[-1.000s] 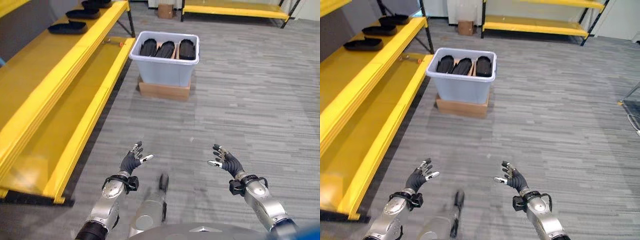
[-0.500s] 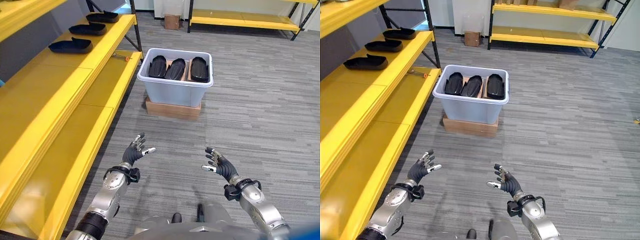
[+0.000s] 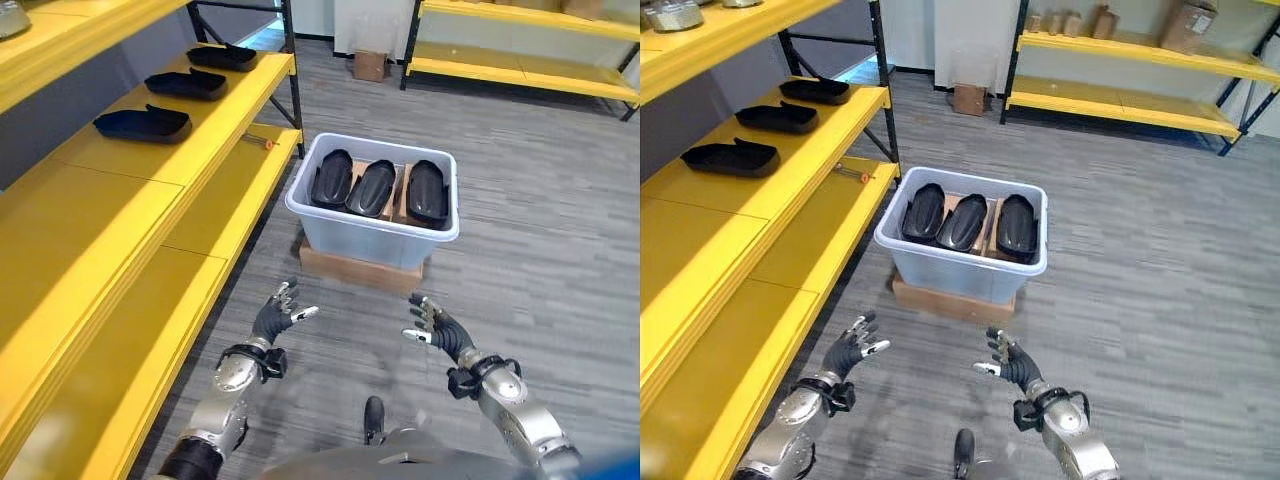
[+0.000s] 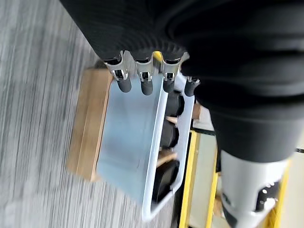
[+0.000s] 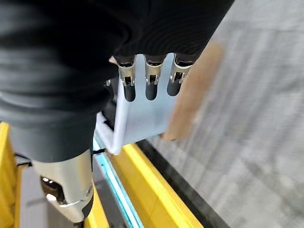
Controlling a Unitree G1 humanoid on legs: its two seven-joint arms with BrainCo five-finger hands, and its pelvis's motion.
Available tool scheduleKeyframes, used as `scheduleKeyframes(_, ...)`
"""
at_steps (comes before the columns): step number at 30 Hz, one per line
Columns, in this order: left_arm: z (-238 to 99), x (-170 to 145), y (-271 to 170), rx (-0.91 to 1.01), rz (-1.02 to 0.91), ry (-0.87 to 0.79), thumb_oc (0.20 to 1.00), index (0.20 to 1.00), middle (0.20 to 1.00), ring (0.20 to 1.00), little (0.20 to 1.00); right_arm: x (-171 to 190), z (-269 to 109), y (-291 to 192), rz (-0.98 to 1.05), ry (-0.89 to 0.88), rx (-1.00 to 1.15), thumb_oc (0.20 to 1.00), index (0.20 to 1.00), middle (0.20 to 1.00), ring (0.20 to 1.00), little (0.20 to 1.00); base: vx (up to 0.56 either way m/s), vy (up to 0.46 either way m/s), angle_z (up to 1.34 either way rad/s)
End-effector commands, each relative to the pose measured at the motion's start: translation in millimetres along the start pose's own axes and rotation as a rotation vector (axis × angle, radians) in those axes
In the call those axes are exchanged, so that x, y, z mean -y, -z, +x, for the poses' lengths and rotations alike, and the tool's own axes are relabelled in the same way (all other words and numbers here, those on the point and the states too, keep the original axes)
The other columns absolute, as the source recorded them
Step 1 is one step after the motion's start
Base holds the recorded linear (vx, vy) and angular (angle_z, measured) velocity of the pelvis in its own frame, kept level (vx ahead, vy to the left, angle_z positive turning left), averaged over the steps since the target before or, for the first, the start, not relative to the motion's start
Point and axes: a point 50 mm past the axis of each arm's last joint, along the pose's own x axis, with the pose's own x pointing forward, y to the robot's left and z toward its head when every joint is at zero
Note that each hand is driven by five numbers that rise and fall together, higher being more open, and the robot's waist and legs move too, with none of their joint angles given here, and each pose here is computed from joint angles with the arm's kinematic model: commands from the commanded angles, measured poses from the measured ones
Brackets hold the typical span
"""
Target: Move parts from the plastic box to the shelf.
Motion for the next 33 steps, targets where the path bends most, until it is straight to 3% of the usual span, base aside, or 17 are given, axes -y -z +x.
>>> scheduleKeyframes(1, 2, -3, -21, 0.116, 0.003, 0.0, 1.0, 1.0, 1.0, 1.0, 1.0, -3, 2, -17, 0.018, -0.018, 0.095, 1.0, 1.0, 1.0, 1.0, 1.0, 0.15, -0.098, -0.28)
scheduleKeyframes(12, -1, -2, -18, 0.099, -0.009, -0.008, 1.0, 1.0, 1.0, 1.0, 1.0, 9, -2, -17, -0.013, 0.037, 0.094, 1.0, 1.0, 1.0, 1.0, 1.0, 0.18, -0.057, -0.25)
scheduleKeyframes(33, 0, -5, -21, 0.111, 0.012, -0.013, 1.0, 1.0, 1.0, 1.0, 1.0, -9, -3, -7, -0.008, -0.032, 0.063, 1.0, 1.0, 1.0, 1.0, 1.0, 0.2, 0.144, -0.22)
